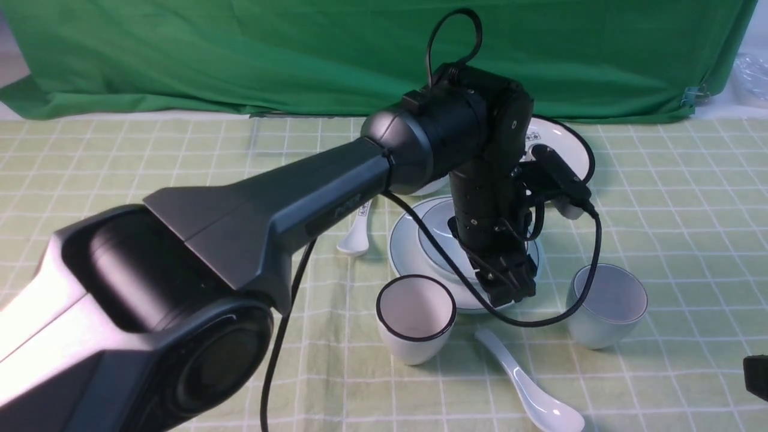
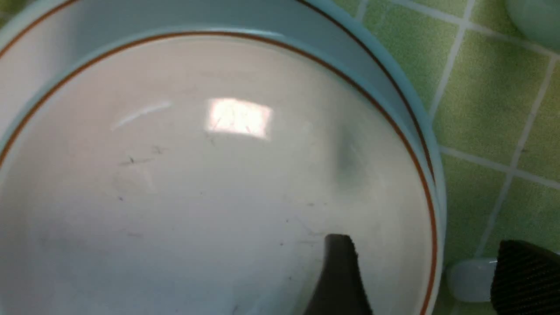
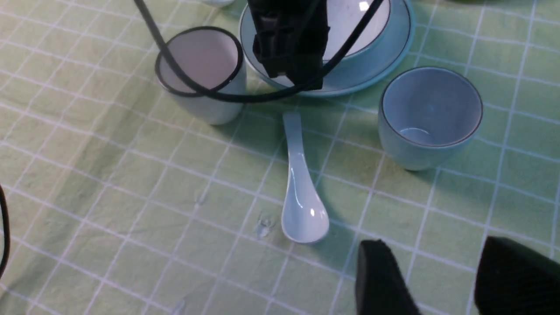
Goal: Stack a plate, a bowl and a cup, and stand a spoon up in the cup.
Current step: Use the left arm to put the blue rice bowl into the blue large plate in the middle, then use the right arm to grab a blue teacup, then use the right arm to put the blue teacup into the blue rice bowl in the middle
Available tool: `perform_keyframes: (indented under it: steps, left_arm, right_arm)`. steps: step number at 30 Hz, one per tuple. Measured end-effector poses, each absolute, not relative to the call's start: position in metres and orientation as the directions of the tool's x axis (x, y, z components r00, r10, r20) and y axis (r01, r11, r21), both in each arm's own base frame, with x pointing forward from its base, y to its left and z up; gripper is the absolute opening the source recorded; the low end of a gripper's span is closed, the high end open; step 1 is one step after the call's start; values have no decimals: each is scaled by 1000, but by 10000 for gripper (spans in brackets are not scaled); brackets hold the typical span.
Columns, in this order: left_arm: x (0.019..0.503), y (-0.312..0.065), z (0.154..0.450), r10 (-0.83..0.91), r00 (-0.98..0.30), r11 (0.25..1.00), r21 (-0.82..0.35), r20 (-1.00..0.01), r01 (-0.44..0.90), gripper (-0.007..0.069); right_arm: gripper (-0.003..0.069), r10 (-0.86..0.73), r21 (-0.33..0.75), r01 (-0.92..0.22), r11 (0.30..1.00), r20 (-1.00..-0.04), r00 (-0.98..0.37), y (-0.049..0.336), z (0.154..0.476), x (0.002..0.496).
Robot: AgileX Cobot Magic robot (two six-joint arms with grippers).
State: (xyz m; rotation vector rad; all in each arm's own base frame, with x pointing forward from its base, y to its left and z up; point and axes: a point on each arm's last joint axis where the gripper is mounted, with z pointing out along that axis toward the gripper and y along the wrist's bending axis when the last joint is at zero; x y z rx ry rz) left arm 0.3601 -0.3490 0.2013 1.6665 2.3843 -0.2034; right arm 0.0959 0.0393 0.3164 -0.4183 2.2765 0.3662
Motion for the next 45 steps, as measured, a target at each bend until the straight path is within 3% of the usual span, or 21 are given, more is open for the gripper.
perform_keyframes:
  steps: [3, 5, 9, 11, 15, 16, 21, 24, 26, 30, 33, 35, 36, 37, 40, 45]
  left_arm:
    - [358, -347, 215, 889, -359, 379, 15, -284, 925, 395]
    - [356, -345, 231, 868, -384, 410, 18, -314, 912, 313]
    - [343, -331, 294, 800, -425, 486, 43, -424, 873, 71]
    - [326, -314, 339, 761, -421, 518, 72, -493, 852, 23]
    - [295, -281, 382, 728, -423, 552, 95, -540, 829, 3]
    - [269, -255, 405, 714, -416, 562, 106, -563, 820, 1]
    - [211, -201, 412, 673, -422, 592, 98, -608, 800, 1]
    - [179, -171, 399, 615, -420, 624, 87, -667, 777, 1]
    - [167, -159, 389, 590, -417, 636, 80, -691, 767, 1]
    - [143, -137, 363, 542, -428, 664, 56, -723, 746, 1]
    - [130, -125, 351, 519, -453, 682, 32, -724, 731, 1]
    - [128, -123, 348, 518, -459, 685, 28, -722, 728, 1]
    - [127, -122, 346, 512, -470, 690, 18, -719, 724, 1]
    - [126, -121, 346, 512, -476, 692, 15, -716, 722, 1]
    - [125, -121, 345, 511, -479, 693, 12, -714, 721, 1]
    - [125, -121, 345, 511, -482, 693, 9, -712, 721, 1]
  right_arm:
    - [334, -187, 138, -404, 904, -723, -665, 40, 316, 104]
    - [319, -194, 142, -404, 904, -706, -682, 41, 316, 112]
    - [279, -238, 137, -427, 894, -662, -711, 44, 323, 135]
    - [267, -263, 150, -438, 886, -616, -743, 48, 322, 155]
    - [265, -328, 165, -479, 862, -537, -777, 61, 315, 185]
    - [272, -373, 154, -498, 854, -488, -789, 72, 309, 203]
    - [386, -483, 66, -536, 841, -351, -802, 101, 288, 240]
    - [472, -526, 31, -556, 831, -284, -802, 114, 270, 262]
    - [481, -533, 27, -557, 830, -253, -807, 119, 260, 272]
    - [419, -547, 20, -558, 830, -168, -820, 125, 229, 291]
    - [282, -552, 25, -558, 829, -113, -826, 128, 209, 299]
    - [219, -553, 27, -558, 829, -105, -827, 128, 206, 299]
    - [139, -554, 25, -559, 829, -105, -826, 128, 206, 300]
    - [102, -558, 12, -563, 827, -114, -822, 127, 210, 300]
    - [87, -548, 12, -555, 832, -140, -825, 129, 230, 300]
    - [87, -550, -4, -570, 822, -269, -791, 142, 282, 305]
